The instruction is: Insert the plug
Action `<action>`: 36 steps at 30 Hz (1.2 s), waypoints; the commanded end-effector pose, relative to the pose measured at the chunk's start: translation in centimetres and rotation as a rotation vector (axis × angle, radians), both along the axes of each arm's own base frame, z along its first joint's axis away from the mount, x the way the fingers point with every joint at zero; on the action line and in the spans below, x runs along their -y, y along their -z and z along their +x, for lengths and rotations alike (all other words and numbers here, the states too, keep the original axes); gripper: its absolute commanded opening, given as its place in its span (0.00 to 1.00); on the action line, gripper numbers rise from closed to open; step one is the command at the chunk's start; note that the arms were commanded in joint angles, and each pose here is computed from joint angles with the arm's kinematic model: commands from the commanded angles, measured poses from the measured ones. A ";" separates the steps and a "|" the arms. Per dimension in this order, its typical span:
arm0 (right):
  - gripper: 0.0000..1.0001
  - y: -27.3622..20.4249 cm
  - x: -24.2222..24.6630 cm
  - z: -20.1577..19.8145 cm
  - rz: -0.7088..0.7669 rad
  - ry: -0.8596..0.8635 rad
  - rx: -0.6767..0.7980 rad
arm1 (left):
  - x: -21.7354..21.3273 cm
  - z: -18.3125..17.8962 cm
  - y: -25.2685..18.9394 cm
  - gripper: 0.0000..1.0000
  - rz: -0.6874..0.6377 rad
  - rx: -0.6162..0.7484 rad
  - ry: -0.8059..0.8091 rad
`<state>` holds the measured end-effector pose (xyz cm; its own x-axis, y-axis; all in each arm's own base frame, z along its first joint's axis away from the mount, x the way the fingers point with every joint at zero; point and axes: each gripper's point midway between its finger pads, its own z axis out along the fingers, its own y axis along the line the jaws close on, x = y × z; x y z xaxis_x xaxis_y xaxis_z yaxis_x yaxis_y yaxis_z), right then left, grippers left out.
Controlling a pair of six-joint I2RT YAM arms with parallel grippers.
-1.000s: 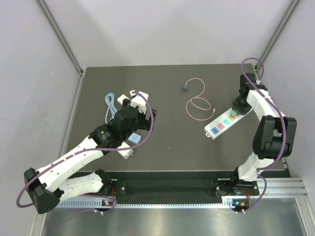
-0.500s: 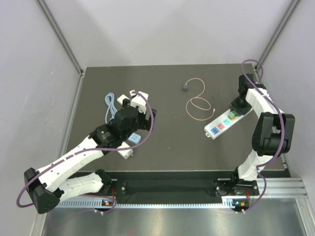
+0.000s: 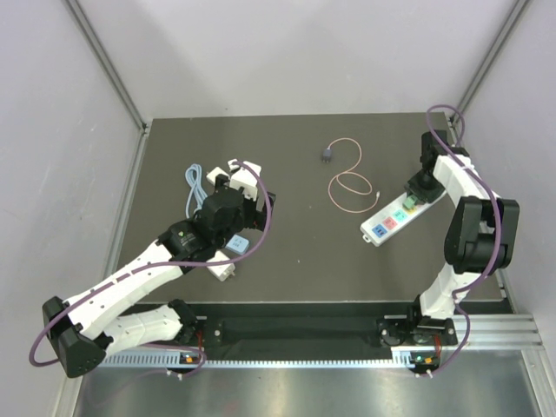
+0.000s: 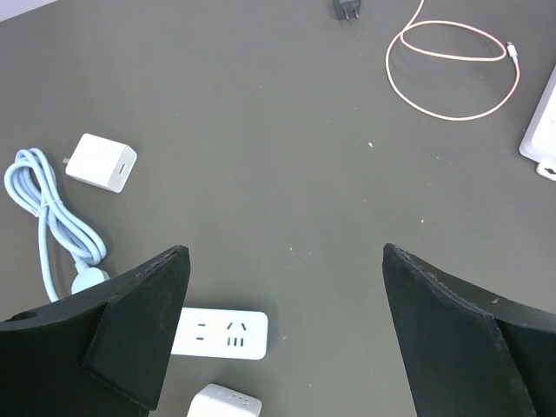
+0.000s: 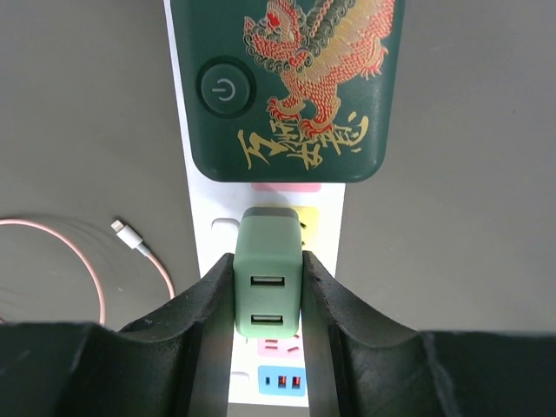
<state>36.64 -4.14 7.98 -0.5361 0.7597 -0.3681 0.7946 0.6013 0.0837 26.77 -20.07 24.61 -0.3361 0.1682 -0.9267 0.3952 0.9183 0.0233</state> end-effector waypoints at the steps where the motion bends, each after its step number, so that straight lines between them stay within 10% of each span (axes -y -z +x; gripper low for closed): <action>1: 0.00 3.8 0.5 -1.5 -0.007 0.022 -0.083 | -0.4 0.2 -1.0 0.96 -0.017 0.033 -0.019; 36: 0.00 6.4 -3.9 -7.0 -0.256 -0.081 -0.132 | 0.1 -0.1 -1.4 0.96 -0.049 0.031 0.001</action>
